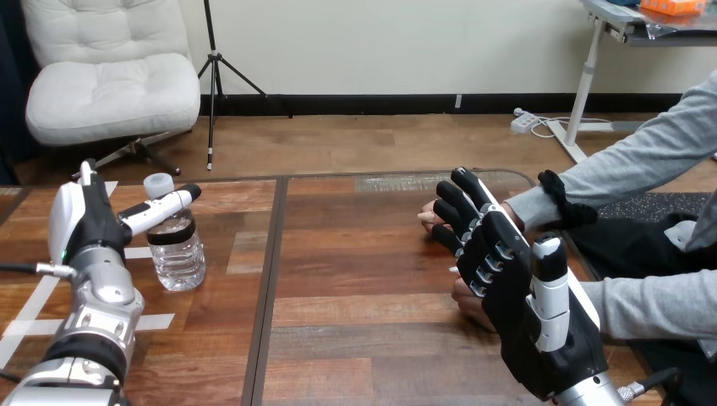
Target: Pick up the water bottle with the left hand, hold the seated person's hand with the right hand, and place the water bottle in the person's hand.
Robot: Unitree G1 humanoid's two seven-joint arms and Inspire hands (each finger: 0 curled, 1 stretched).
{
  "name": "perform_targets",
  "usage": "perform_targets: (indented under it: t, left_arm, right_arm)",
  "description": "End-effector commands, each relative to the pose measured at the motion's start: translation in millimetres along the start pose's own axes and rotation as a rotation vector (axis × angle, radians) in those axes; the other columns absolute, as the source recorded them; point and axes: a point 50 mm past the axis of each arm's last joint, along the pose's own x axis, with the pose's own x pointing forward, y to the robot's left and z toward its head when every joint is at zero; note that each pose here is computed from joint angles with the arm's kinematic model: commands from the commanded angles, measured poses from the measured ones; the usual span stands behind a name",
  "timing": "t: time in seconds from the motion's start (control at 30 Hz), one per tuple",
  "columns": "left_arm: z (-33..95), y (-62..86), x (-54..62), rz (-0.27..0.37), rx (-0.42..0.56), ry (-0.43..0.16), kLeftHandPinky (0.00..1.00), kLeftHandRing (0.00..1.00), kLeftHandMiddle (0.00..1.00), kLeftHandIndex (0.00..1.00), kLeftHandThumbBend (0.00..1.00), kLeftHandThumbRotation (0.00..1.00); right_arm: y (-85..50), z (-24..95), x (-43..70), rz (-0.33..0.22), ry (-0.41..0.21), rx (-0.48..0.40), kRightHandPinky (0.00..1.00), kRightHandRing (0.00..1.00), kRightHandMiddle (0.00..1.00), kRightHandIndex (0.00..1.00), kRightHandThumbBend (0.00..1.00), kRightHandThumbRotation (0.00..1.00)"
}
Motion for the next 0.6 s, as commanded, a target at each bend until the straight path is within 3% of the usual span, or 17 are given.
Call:
perform_targets:
  t: [0.0,0.57]
  left_arm:
    - [38.2,14.4,10.7,0.033,0.014,-0.091,1.00,1.00,1.00,1.00,1.00,0.43]
    - [40.5,14.4,12.4,-0.002,0.082,-0.073,1.00,1.00,1.00,1.00,1.00,0.47]
  right_arm:
    - [-0.4,13.8,9.9,0.023,-0.079,-0.032,1.00,1.00,0.98,0.99,0.92,1.00]
    - [-0.1,14.3,9.4,0.025,-0.078,-0.029,1.00,1.00,0.98,0.99,0.92,1.00]
